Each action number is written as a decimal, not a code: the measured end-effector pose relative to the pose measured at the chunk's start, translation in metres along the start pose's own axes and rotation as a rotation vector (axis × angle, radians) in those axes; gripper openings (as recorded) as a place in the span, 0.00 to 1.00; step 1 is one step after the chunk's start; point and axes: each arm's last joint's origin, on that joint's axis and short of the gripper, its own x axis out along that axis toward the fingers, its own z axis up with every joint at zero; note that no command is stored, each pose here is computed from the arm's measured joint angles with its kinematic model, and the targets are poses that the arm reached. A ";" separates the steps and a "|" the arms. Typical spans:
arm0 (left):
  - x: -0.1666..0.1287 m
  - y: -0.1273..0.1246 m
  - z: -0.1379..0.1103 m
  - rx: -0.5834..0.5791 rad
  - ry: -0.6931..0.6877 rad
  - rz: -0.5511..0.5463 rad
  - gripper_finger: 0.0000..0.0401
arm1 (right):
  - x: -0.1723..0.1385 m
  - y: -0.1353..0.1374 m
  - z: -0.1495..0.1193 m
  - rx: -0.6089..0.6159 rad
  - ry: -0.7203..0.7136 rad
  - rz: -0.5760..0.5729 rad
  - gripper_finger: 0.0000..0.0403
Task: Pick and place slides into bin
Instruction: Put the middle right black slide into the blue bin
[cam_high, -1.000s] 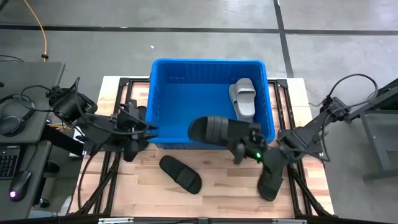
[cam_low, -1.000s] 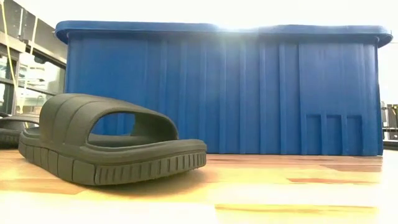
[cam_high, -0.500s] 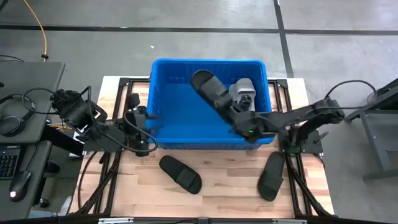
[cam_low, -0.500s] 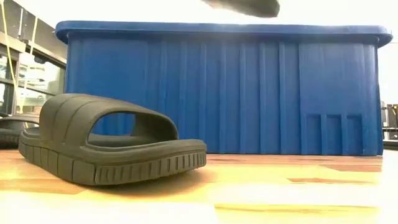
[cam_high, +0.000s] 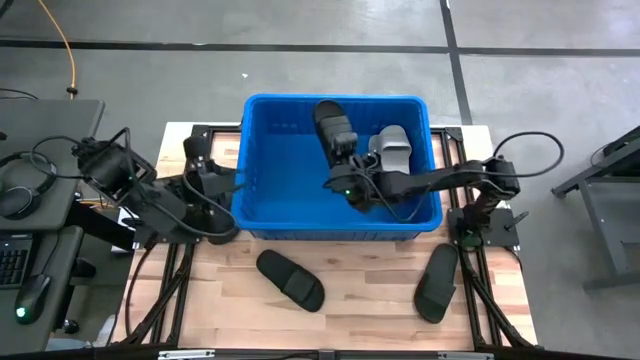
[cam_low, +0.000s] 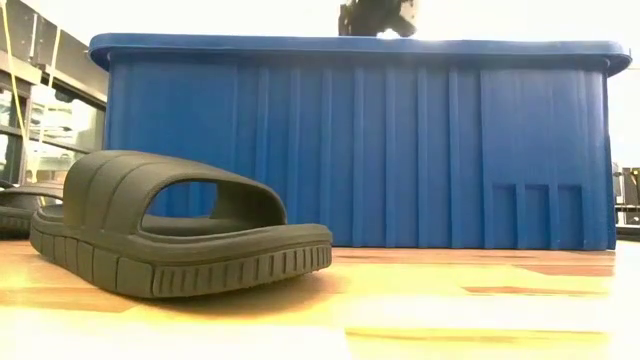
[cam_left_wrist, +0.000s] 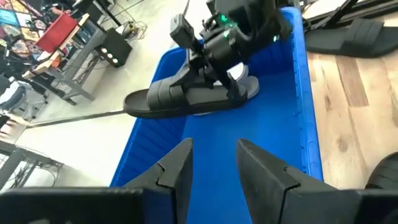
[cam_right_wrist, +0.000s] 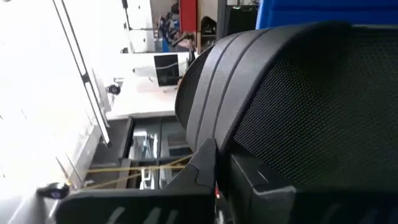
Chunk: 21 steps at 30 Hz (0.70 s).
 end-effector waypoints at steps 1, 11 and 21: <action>-0.001 0.002 -0.001 -0.005 -0.003 -0.002 0.28 | 0.003 -0.002 0.000 0.013 -0.008 -0.001 0.00; -0.018 0.026 -0.016 -0.031 -0.017 -0.050 0.28 | 0.031 -0.019 0.019 -0.047 -0.099 -0.083 0.00; -0.030 0.044 -0.027 -0.069 -0.047 -0.061 0.28 | 0.051 -0.023 0.033 -0.113 -0.136 -0.140 0.00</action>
